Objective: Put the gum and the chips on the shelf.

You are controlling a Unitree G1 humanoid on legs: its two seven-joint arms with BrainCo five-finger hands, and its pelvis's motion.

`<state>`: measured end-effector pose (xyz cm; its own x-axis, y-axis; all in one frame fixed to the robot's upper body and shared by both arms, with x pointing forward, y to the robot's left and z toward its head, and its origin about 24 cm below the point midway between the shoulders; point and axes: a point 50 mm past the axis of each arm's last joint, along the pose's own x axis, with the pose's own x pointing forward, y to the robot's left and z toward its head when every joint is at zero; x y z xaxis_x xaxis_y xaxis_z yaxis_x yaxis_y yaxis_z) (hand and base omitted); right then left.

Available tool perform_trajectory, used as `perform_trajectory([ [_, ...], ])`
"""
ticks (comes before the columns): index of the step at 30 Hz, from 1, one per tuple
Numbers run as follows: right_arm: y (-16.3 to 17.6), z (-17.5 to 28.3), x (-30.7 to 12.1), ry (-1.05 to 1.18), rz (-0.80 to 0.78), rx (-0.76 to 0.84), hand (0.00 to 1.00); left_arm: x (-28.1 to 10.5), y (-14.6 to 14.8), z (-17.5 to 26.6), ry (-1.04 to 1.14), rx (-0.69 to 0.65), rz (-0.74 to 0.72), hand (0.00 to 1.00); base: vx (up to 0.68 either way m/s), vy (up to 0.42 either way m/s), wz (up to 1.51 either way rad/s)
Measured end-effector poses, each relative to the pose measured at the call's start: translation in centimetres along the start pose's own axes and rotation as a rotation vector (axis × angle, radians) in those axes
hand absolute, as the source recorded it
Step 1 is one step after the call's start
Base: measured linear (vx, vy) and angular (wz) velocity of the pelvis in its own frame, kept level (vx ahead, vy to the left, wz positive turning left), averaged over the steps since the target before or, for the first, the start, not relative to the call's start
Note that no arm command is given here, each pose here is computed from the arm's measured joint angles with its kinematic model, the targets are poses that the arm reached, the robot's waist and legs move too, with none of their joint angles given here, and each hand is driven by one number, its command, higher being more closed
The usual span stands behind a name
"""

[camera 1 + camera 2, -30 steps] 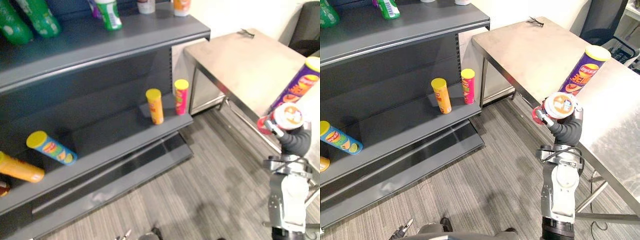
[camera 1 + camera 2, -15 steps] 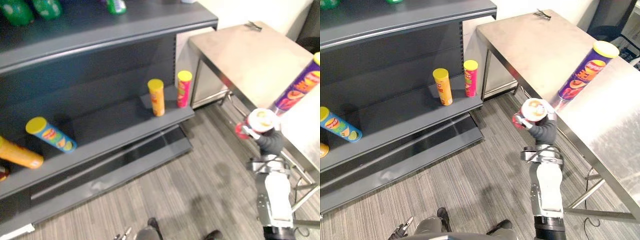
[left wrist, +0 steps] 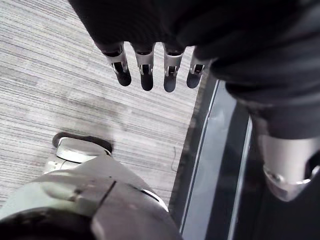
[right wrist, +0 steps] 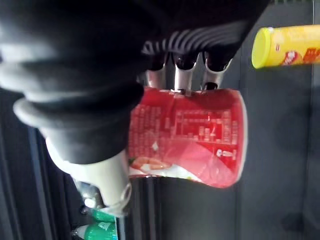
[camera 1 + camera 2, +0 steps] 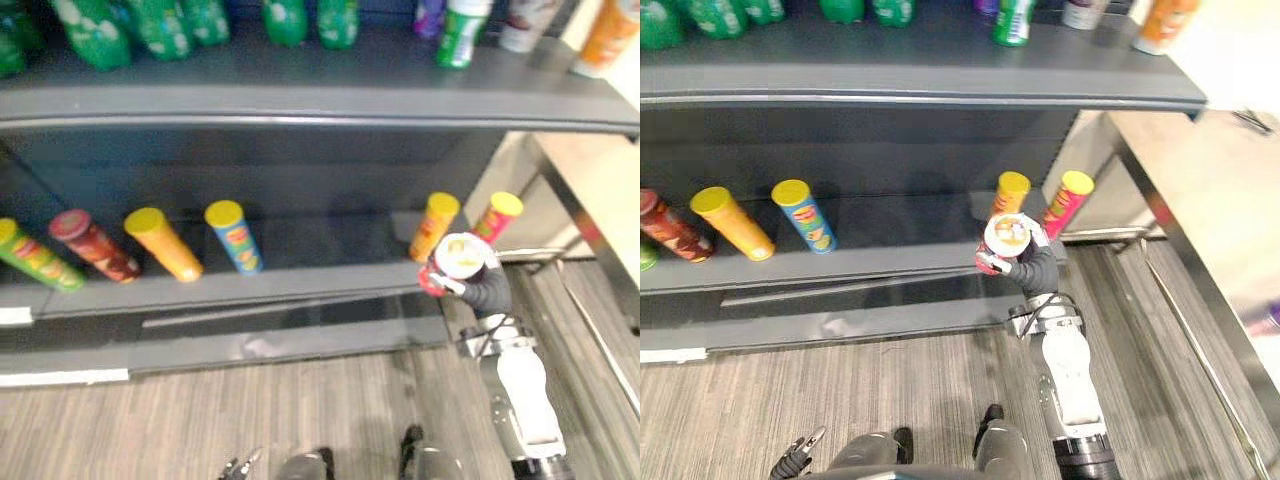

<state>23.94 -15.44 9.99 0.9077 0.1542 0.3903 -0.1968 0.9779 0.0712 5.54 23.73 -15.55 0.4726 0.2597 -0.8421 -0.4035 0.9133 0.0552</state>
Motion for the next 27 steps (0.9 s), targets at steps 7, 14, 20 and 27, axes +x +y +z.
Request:
perform_trajectory([
  [7,-0.6,0.2,-0.1,-0.006,-0.020,0.019,1.00,-0.4,-0.5,-1.4,0.044,-0.068,0.009,0.00,0.20,-0.132,0.14],
  [14,-1.2,-0.3,-1.3,0.029,-0.058,0.020,1.00,-0.3,-0.6,-1.5,0.054,-0.044,0.001,0.00,0.07,-0.044,0.09],
  [20,-1.5,-0.6,-1.9,0.052,-0.079,0.018,1.00,-0.3,-0.7,-1.5,0.059,-0.021,-0.003,0.00,-0.03,0.006,-0.04],
  [27,-1.5,-0.9,-2.1,0.063,-0.085,0.024,1.00,0.0,-0.9,-0.8,0.040,-0.042,-0.012,0.00,-0.08,-0.036,0.06],
])
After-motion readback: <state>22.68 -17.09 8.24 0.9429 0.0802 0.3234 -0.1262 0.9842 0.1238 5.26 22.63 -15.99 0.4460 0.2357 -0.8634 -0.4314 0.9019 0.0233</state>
